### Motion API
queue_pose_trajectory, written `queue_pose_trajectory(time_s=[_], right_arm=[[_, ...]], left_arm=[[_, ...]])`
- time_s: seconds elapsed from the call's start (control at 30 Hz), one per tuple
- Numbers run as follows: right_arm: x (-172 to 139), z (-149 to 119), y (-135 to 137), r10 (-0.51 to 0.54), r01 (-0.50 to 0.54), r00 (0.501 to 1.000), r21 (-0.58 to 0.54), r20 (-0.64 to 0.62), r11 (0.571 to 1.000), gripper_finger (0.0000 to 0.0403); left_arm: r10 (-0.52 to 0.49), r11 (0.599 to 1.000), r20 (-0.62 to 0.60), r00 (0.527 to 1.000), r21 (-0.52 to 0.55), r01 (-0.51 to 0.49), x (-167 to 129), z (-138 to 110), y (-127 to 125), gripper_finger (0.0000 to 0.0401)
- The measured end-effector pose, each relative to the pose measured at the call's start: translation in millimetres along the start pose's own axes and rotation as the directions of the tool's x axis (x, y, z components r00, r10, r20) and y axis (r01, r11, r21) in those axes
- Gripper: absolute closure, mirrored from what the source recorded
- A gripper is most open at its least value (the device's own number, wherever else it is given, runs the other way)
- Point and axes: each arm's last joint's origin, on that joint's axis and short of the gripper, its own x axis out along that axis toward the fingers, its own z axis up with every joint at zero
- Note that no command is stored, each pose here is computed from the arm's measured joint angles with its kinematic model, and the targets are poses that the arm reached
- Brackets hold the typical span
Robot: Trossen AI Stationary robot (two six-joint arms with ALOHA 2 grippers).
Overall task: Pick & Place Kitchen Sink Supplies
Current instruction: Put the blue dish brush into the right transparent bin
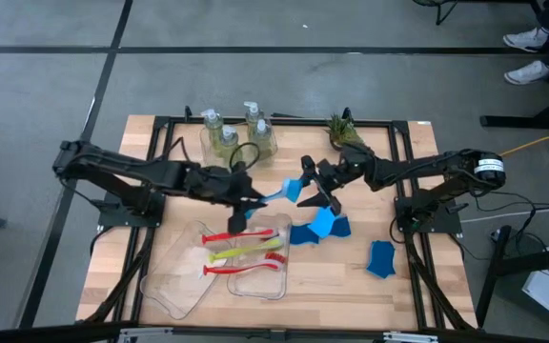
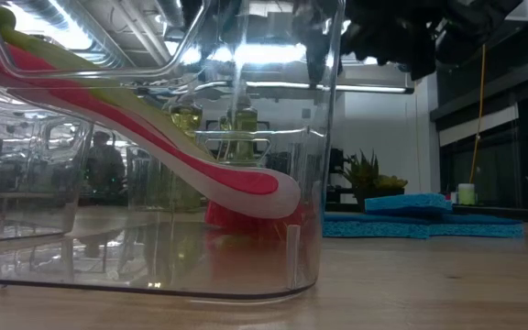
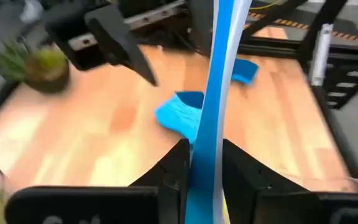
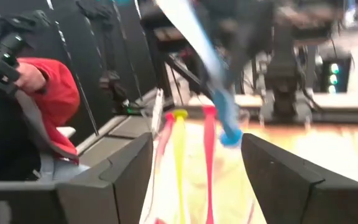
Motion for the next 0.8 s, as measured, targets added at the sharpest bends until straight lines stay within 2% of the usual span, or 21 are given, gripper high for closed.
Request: queue_pose_trajectory(time_s=[0.2,0.43,0.67,0.8], right_arm=[[-4.5,-12.1,-8.8,-0.110,0.118,0.988,0.070,-0.105,0.991,0.0159],[-6.7,-21.2,-12.1,-0.206,0.224,0.961,0.085,-0.187,0.971,0.0159],[-7.6,-25.2,-12.4,-0.217,0.245,0.950,0.105,-0.224,0.964,0.0159],[-7.9,-25.8,-12.8,-0.232,0.261,0.945,0.107,-0.231,0.959,0.0159]], left_arm=[[-0.039,0.992,-0.117,0.992,-0.125,0.025,-17.0,-8.8,-16.6,0.0339],[-0.040,0.972,-0.313,0.949,-0.230,-0.035,-43.4,-5.2,-31.8,0.0339],[-0.246,0.916,-0.413,0.877,-0.395,0.071,-43.4,-9.3,-45.0,0.0339],[-0.339,0.877,-0.488,0.804,-0.473,0.083,-28.4,-18.1,-56.4,0.0339]])
